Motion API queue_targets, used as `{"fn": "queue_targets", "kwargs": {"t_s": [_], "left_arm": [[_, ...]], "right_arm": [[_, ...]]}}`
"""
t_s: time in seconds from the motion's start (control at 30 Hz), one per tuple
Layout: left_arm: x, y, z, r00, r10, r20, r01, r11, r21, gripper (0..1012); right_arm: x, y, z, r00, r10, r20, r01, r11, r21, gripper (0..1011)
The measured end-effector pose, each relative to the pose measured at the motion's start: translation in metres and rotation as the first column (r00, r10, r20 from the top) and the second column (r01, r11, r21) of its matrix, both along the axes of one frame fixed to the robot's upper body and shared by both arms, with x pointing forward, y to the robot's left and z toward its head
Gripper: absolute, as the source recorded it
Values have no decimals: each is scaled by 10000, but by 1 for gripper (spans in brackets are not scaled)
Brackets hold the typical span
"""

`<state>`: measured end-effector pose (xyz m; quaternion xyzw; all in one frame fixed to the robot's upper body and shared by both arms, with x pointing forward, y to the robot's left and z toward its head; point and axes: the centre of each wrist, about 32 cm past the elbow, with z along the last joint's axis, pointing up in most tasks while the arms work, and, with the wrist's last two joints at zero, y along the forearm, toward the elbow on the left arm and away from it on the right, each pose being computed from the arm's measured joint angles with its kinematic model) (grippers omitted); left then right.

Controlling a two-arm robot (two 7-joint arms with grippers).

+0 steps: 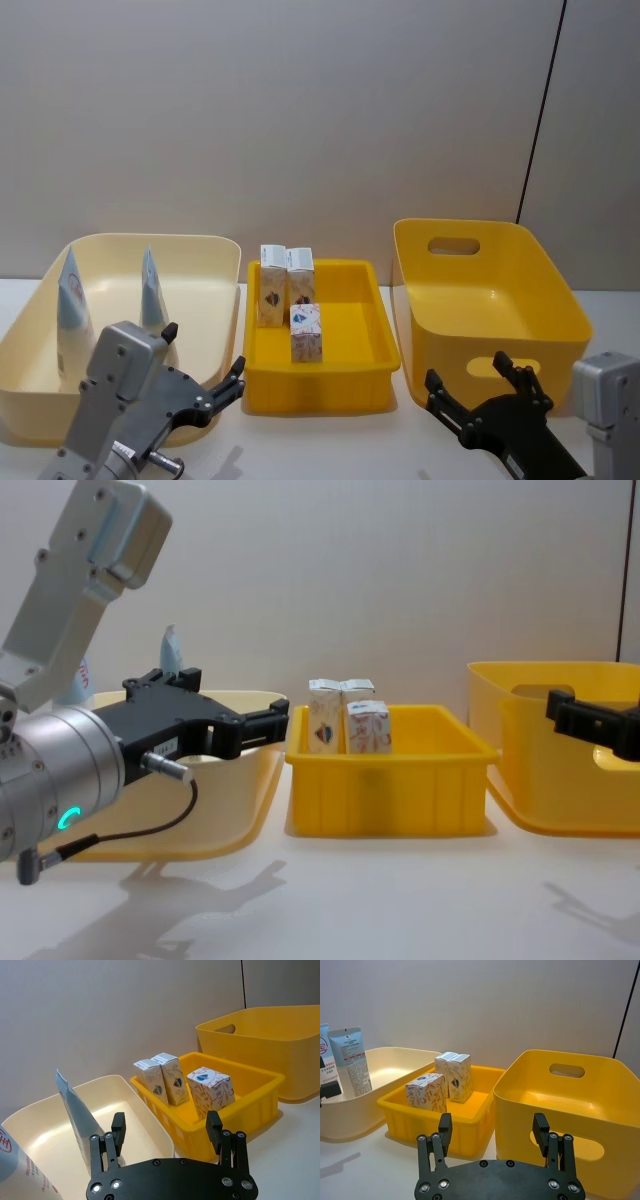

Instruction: Bimanual collaborative sorting of washing and personal care products

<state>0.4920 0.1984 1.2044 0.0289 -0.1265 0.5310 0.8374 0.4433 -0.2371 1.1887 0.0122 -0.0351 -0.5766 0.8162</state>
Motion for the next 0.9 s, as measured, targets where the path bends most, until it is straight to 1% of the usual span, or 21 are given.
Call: {"fn": "queue_targets", "kwargs": {"t_s": [0.9], "left_arm": [[0,0,0,10000,0,-1,0,10000,0,1000]], "right_arm": [[0,0,0,10000,0,-1,0,10000,0,1001]]}}
